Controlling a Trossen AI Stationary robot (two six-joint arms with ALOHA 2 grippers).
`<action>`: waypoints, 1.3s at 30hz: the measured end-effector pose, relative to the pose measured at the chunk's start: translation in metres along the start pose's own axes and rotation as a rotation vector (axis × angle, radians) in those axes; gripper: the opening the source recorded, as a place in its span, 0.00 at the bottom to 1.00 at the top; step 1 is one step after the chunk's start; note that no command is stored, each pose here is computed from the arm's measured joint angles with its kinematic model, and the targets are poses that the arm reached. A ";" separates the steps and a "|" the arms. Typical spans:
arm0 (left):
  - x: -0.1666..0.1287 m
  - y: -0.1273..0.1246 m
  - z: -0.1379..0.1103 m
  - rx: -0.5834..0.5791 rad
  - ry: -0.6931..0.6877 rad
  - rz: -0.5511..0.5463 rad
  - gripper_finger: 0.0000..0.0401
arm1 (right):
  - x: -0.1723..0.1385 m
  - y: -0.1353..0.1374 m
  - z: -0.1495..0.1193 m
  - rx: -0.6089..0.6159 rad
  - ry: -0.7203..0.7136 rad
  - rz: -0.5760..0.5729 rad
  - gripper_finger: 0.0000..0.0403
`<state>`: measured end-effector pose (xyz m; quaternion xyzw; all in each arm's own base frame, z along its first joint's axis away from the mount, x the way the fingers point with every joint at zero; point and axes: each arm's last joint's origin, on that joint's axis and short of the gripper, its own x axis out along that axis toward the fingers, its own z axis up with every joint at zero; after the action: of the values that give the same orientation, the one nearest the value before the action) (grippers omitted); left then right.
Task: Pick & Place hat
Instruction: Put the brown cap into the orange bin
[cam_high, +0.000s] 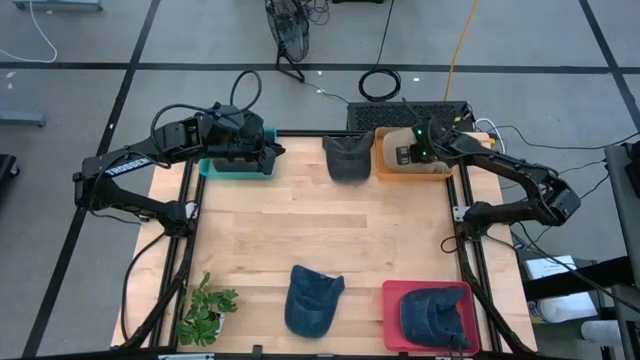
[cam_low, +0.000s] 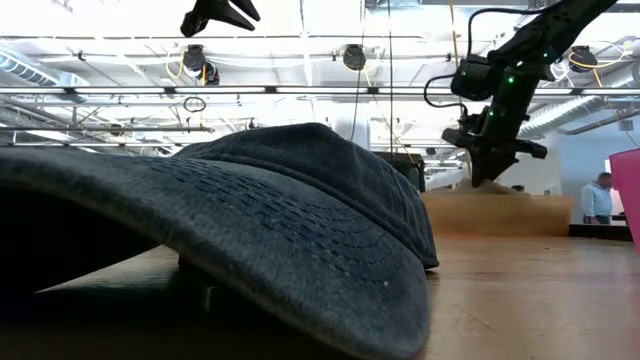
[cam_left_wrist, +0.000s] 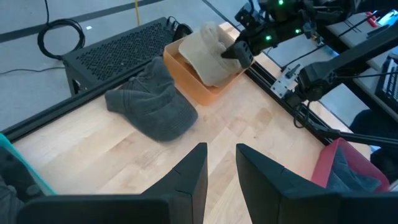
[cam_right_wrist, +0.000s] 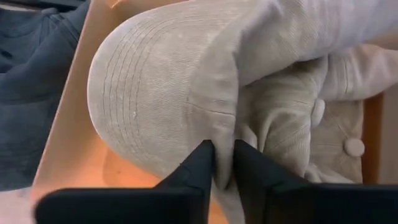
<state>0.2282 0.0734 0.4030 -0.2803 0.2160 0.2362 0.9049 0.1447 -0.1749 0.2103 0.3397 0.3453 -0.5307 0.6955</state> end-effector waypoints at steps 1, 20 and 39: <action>0.000 0.000 0.000 0.000 0.000 0.000 0.23 | 0.000 0.000 0.000 -0.001 0.002 0.001 0.16; 0.000 0.001 -0.003 0.002 0.038 -0.008 0.23 | -0.004 -0.043 0.012 0.306 0.079 0.081 0.33; -0.001 -0.005 -0.007 -0.015 0.056 -0.029 0.23 | 0.011 -0.038 0.016 0.363 0.015 -0.039 0.36</action>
<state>0.2284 0.0655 0.4004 -0.2969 0.2356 0.2169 0.8996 0.1122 -0.2018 0.2058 0.4570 0.2556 -0.5949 0.6098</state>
